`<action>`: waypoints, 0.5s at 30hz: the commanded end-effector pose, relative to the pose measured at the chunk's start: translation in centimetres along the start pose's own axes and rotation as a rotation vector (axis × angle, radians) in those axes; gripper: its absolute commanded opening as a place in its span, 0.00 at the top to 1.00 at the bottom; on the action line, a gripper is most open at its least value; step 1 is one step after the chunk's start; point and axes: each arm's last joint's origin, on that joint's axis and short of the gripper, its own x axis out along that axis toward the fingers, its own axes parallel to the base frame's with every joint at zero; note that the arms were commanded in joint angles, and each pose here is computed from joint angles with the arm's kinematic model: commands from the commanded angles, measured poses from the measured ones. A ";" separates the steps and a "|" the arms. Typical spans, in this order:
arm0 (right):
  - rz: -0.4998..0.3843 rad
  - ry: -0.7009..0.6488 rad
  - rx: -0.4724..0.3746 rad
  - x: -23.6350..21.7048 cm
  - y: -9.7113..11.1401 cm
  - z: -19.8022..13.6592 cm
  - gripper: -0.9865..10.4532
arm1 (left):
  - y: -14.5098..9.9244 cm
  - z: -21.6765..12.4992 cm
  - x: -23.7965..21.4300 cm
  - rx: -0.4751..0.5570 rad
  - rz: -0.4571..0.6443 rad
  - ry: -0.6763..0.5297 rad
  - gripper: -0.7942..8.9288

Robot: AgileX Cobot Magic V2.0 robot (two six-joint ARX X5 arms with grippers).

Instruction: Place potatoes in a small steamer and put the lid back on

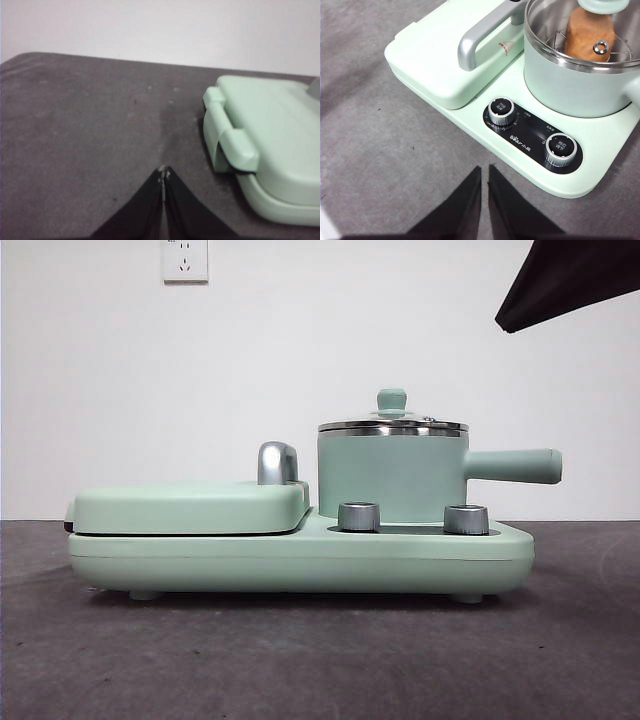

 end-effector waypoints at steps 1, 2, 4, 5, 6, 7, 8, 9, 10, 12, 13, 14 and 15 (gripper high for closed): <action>0.004 -0.012 0.001 0.0 0.1 0.3 0.90 | 0.0 -0.3 0.2 0.009 -0.009 -0.024 0.91; 0.004 -0.012 0.001 0.0 0.1 0.3 0.90 | 0.0 -0.5 0.3 0.002 -0.011 -0.022 0.91; 0.004 -0.012 0.001 0.0 0.1 0.3 0.90 | 0.0 -0.8 0.4 0.000 -0.011 -0.016 0.91; 0.004 -0.012 0.001 0.0 0.1 0.3 0.90 | 0.0 -0.9 0.4 0.000 -0.010 -0.011 0.91; 0.004 -0.012 0.001 0.0 0.1 0.3 0.90 | 0.0 -0.9 0.4 0.000 -0.009 -0.011 0.91; 0.003 -0.012 0.001 0.0 0.1 0.3 0.90 | 0.0 -0.8 0.4 0.001 -0.009 -0.013 0.91; 0.003 -0.012 0.001 0.0 0.1 0.3 0.90 | 0.0 -0.8 0.4 0.001 -0.010 -0.014 0.91; 0.003 -0.012 0.001 0.0 0.1 0.3 0.90 | 0.0 -0.8 0.4 0.001 -0.010 -0.015 0.91; 0.002 -0.012 0.001 0.0 0.1 0.3 0.90 | 0.0 -0.8 0.4 0.001 -0.010 -0.016 0.91; 0.002 -0.012 0.001 0.0 0.1 0.3 0.90 | 0.0 -0.8 0.4 0.001 -0.010 -0.016 0.91; 0.002 -0.012 0.001 0.0 0.1 0.3 0.90 | 0.0 -0.8 0.4 0.001 -0.010 -0.016 0.91; 0.003 -0.012 0.001 0.0 0.1 0.3 0.90 | 0.0 -0.8 0.4 0.001 -0.010 -0.016 0.91; 0.003 -0.012 0.001 0.0 0.1 0.3 0.90 | 0.0 -0.8 0.4 0.001 -0.010 -0.016 0.91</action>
